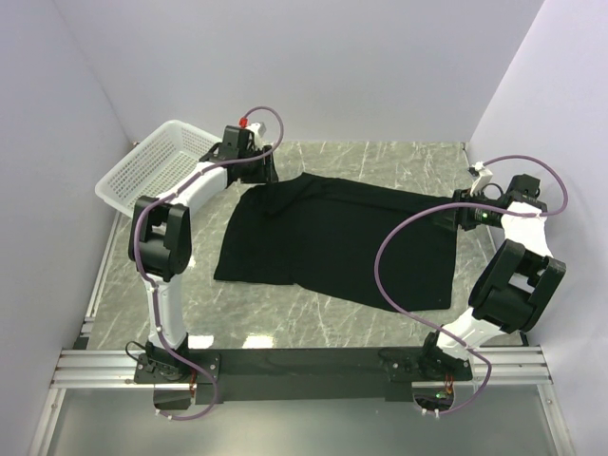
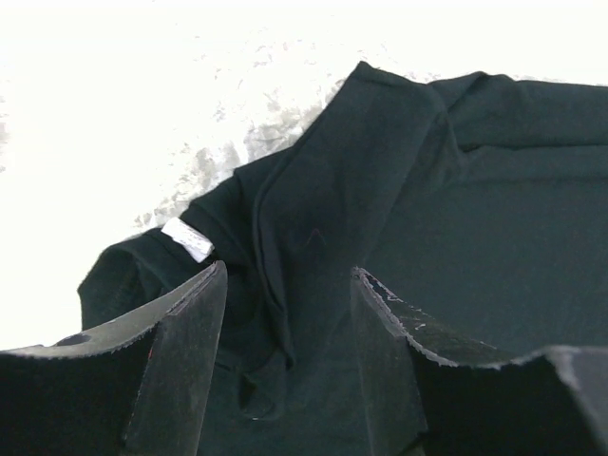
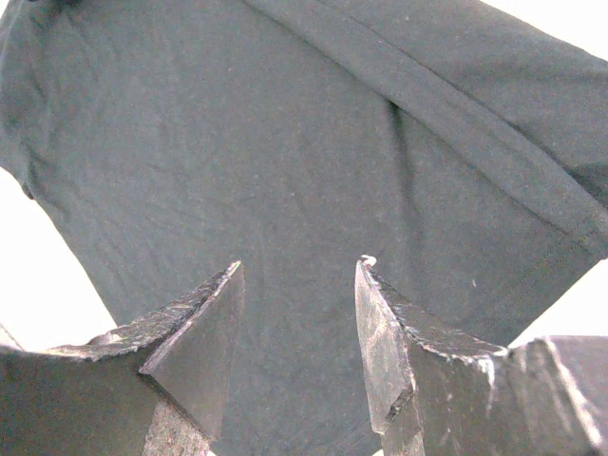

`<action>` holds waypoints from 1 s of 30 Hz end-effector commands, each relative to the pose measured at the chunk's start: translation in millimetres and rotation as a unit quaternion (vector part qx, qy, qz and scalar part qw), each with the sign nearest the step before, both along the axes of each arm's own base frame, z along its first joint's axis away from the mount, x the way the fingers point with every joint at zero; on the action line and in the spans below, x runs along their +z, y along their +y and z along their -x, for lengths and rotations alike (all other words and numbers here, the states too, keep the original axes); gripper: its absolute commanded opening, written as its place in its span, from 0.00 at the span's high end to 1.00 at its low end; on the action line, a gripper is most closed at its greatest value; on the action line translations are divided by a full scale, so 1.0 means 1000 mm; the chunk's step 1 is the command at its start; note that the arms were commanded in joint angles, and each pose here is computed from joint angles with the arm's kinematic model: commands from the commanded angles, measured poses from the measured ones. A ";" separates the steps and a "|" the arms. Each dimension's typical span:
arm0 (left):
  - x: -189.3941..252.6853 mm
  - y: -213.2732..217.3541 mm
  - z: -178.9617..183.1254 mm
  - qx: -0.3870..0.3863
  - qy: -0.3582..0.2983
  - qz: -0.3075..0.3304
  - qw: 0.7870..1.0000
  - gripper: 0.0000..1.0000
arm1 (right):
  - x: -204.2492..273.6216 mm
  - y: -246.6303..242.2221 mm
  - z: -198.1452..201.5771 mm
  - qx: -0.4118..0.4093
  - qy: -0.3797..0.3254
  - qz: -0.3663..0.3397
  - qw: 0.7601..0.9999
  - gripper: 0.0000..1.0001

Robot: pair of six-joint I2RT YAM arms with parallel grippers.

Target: Fold and stack the t-shirts

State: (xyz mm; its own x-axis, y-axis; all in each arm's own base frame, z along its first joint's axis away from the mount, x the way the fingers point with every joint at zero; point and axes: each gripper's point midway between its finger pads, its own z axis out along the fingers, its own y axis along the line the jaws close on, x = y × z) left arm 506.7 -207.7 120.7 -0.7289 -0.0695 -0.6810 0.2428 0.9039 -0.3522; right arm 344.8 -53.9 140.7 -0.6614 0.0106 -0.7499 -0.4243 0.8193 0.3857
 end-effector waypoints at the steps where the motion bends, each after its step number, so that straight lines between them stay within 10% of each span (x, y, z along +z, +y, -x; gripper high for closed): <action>1: 0.024 -0.002 -0.012 -0.003 -0.042 -0.018 0.999 0.40 | 0.009 -0.003 -0.003 -0.002 -0.019 0.002 1.000 0.43; 22: -0.003 -0.007 -0.003 0.007 -0.007 -0.108 0.994 0.59 | 0.012 -0.002 -0.002 0.000 -0.023 0.001 1.000 0.43; 30: -0.003 -0.009 -0.004 0.001 -0.023 -0.147 0.989 0.85 | 0.016 -0.002 -0.002 0.002 -0.029 0.002 1.000 0.43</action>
State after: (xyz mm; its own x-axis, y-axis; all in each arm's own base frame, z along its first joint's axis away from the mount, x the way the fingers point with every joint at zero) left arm 502.0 -215.7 100.1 -0.7430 0.1035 -0.6613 0.2342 0.9657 -0.1119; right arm 344.6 -53.8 141.2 -0.6603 0.0129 -0.7509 -0.4252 0.8178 0.3879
